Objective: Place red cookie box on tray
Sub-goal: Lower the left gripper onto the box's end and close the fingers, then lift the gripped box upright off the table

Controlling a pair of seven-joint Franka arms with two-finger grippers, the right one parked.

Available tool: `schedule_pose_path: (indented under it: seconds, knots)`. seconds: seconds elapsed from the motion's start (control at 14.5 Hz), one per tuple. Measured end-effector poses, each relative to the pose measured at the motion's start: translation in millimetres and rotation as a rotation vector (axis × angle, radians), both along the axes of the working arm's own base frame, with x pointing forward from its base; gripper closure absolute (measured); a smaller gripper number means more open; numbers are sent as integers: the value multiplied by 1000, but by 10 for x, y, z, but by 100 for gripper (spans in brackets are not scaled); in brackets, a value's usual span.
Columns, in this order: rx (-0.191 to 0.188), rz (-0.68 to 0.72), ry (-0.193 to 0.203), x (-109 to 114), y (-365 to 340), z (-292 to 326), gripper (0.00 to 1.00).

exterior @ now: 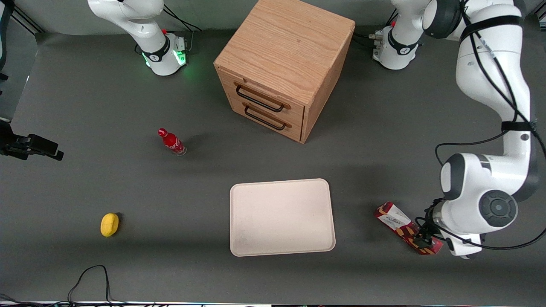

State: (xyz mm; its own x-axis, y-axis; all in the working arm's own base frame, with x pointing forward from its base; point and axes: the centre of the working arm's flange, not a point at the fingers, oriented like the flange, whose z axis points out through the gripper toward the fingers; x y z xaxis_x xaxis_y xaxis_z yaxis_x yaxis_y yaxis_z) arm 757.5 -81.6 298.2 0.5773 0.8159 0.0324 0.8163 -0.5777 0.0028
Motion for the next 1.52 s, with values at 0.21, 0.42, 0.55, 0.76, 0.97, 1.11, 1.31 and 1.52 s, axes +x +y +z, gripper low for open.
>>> schedule_pose_path:
  seconds: [0.21,0.42,0.55,0.76,0.97,1.11,1.31,1.52]
  knots:
    - [3,-12,-22,44,-37,-282,0]
    - [12,-46,-26,53,-32,-375,2]
    - [13,-58,-28,59,-22,-363,22]
    - [13,-59,-26,58,-18,-365,55]
    - [14,-59,-25,57,-17,-366,86]
    - [14,-59,-24,55,-18,-369,98]
    - [13,-59,-26,59,-17,-358,98]
    - [18,-54,-10,79,16,-128,98]
